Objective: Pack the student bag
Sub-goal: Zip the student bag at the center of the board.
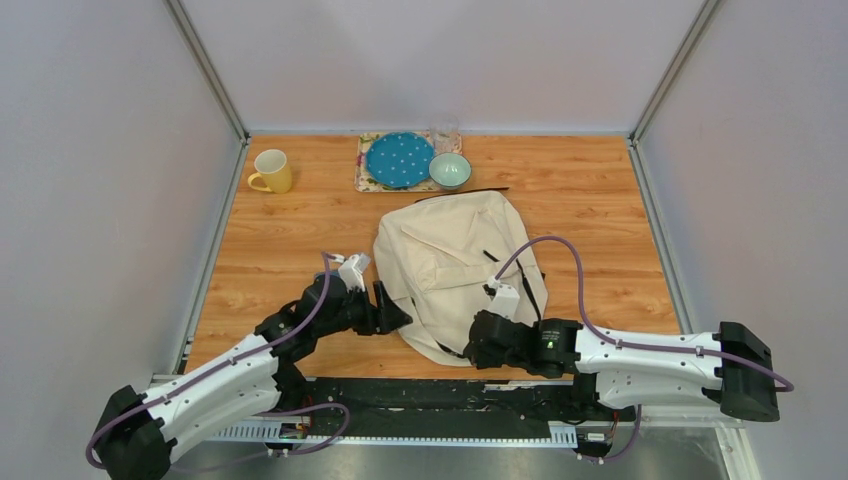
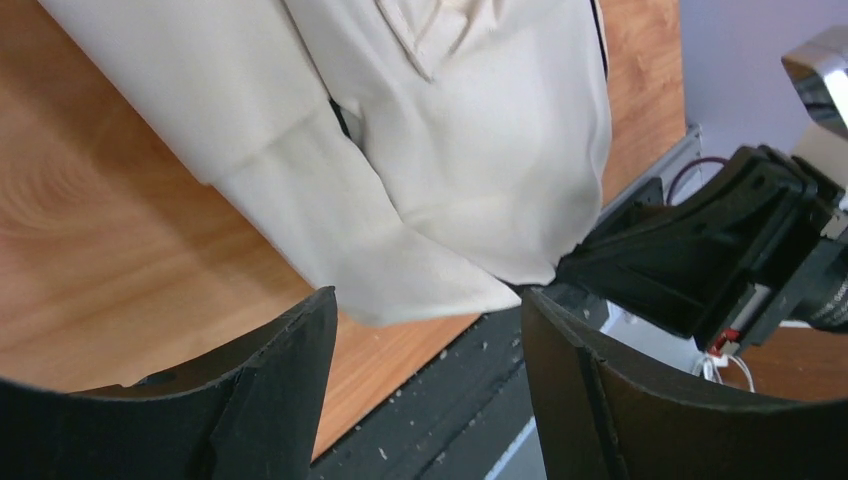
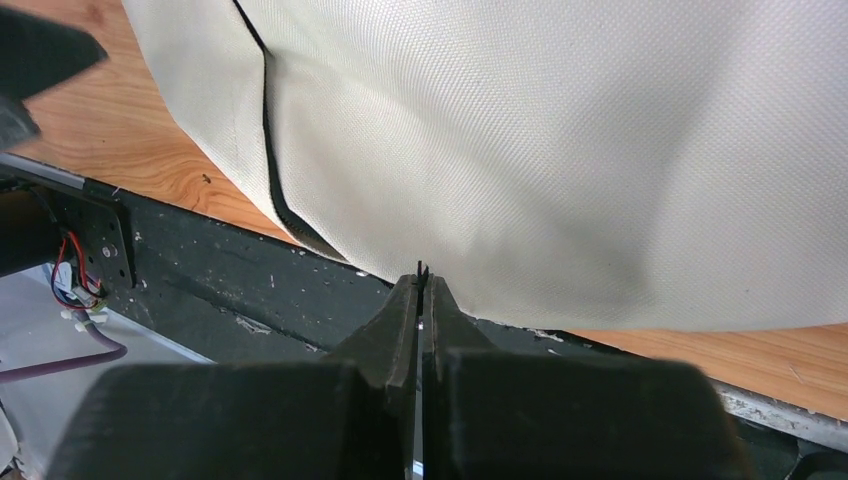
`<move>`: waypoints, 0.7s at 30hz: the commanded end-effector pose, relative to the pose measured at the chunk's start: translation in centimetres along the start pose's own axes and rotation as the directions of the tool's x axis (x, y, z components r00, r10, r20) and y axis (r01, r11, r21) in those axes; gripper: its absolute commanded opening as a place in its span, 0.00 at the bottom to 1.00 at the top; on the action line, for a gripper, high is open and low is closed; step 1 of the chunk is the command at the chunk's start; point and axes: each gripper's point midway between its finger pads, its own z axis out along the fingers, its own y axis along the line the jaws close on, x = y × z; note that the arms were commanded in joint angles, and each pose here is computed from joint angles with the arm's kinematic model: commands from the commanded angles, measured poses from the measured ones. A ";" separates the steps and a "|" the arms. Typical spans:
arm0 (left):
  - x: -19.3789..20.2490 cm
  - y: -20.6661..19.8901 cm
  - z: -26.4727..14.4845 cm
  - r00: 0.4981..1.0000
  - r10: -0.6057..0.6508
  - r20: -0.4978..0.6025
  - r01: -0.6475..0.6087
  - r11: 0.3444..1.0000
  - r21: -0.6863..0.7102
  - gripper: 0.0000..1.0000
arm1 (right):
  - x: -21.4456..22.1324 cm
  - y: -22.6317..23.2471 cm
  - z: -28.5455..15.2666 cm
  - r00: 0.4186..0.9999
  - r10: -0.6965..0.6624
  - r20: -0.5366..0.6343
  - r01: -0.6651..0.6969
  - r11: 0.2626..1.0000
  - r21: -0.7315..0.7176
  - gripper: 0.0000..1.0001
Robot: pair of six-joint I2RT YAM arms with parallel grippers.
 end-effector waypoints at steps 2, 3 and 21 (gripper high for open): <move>3.7 -0.6 0.0 0.987 -0.154 -0.052 0.154 0.988 0.005 0.75 | -1.1 0.8 -0.1 0.998 0.033 0.057 -0.032 0.999 -0.029 0.00; 3.9 -0.7 0.1 0.985 -0.165 -0.049 0.166 0.986 0.006 0.76 | -1.1 0.7 -0.1 0.998 0.038 0.056 -0.036 0.999 -0.029 0.00; 2.9 -5.2 3.0 0.955 -0.288 -0.070 0.295 0.947 0.124 0.81 | -0.4 1.1 0.3 0.999 0.036 0.030 -0.034 0.998 -0.046 0.00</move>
